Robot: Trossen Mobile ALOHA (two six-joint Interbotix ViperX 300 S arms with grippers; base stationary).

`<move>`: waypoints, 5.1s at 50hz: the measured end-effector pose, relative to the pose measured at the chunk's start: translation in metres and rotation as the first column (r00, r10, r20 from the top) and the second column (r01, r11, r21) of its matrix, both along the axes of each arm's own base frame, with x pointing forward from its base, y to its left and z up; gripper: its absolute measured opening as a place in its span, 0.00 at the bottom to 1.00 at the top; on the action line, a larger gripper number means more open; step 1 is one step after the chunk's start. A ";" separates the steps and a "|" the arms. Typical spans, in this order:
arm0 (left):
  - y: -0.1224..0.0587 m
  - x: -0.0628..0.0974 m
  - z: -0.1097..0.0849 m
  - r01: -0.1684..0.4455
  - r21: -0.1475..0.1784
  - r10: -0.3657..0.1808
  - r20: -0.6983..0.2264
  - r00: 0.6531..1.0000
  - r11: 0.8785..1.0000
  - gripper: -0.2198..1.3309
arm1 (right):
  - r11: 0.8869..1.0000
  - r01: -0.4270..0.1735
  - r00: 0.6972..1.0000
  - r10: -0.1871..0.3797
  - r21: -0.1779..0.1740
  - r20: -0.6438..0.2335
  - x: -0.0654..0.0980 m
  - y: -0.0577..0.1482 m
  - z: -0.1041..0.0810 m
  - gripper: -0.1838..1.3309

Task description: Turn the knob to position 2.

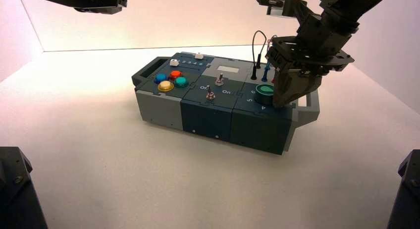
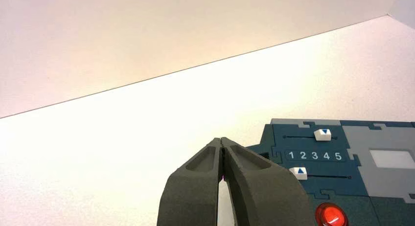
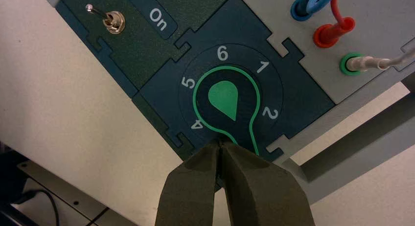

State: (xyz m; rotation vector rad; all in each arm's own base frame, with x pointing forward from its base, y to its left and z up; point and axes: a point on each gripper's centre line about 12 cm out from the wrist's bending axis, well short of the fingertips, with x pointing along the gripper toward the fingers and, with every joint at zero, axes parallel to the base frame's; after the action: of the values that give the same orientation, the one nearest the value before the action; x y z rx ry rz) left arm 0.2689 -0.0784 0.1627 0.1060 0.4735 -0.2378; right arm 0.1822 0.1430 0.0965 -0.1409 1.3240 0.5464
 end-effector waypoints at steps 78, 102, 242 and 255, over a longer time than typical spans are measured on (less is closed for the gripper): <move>0.000 0.000 0.000 0.001 0.002 -0.001 -0.001 1.000 1.000 0.04 | 0.997 0.070 0.998 -0.070 -0.023 -0.004 0.012 -0.021 -0.001 0.03; 0.000 0.000 0.000 0.000 0.000 0.000 -0.001 1.000 1.000 0.04 | 0.997 0.074 0.997 -0.074 -0.013 -0.001 0.011 -0.021 0.005 0.03; 0.000 0.000 0.000 -0.001 -0.002 0.001 0.001 1.000 1.000 0.04 | 0.996 0.084 0.996 -0.084 0.002 0.019 0.017 -0.019 0.011 0.03; 0.000 0.000 0.000 -0.001 -0.001 0.001 0.000 1.000 1.000 0.04 | 0.996 0.084 0.996 -0.084 0.011 0.016 0.015 -0.019 0.016 0.03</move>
State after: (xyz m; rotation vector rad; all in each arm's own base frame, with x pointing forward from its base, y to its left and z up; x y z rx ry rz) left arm 0.2689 -0.0784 0.1627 0.1045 0.4737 -0.2374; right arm 0.1968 0.1245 0.1122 -0.0805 1.3046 0.4798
